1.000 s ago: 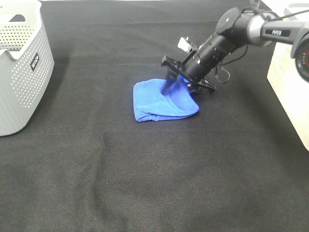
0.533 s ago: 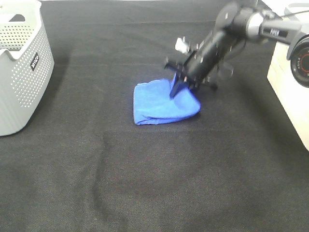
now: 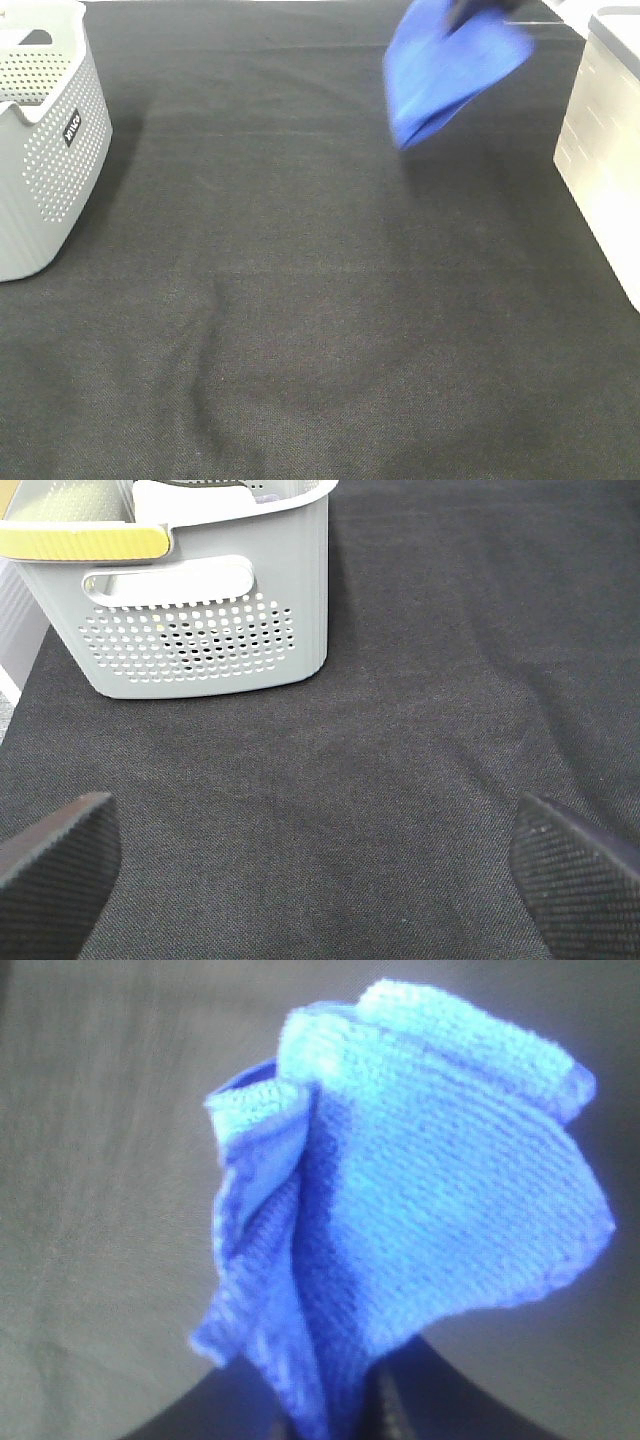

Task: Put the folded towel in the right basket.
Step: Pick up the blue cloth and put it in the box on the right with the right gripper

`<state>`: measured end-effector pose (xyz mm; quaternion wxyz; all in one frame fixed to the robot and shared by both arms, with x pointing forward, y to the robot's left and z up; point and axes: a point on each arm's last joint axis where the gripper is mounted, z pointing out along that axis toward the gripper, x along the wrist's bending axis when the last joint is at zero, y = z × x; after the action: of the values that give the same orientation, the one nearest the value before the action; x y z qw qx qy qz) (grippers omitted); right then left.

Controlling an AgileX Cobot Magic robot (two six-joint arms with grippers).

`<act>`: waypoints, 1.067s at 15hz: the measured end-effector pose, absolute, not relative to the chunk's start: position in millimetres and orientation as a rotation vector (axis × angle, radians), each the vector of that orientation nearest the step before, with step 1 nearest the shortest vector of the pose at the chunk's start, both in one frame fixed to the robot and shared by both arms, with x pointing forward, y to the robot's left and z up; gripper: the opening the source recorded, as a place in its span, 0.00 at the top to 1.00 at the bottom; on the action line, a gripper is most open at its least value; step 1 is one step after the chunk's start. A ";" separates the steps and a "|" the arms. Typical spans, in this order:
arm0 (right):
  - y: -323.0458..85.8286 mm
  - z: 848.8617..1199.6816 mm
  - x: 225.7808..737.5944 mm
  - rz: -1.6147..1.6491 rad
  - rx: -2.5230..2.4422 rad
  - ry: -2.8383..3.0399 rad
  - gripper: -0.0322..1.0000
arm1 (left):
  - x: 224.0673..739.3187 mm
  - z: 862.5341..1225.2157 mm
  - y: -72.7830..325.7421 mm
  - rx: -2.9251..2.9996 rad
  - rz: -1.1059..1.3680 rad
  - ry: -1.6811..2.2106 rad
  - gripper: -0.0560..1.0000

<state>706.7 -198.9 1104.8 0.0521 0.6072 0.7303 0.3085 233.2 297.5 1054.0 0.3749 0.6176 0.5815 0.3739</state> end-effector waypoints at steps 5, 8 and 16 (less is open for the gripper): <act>-373.4 1189.5 638.5 0.829 1.976 1.721 0.83 | 233.2 1054.0 297.5 1.581 0.958 1.489 0.01; -429.5 1187.6 621.1 0.805 2.026 1.629 0.83 | 233.2 1054.0 297.5 1.581 0.958 1.489 0.01; -437.0 1092.0 660.5 0.678 2.252 1.771 0.08 | 233.2 1054.0 297.5 1.581 0.958 1.489 0.01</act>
<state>660.5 -437.0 1092.0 0.0987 0.7612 0.5986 0.2292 233.2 297.5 1054.0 0.3745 0.6176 0.5816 0.3743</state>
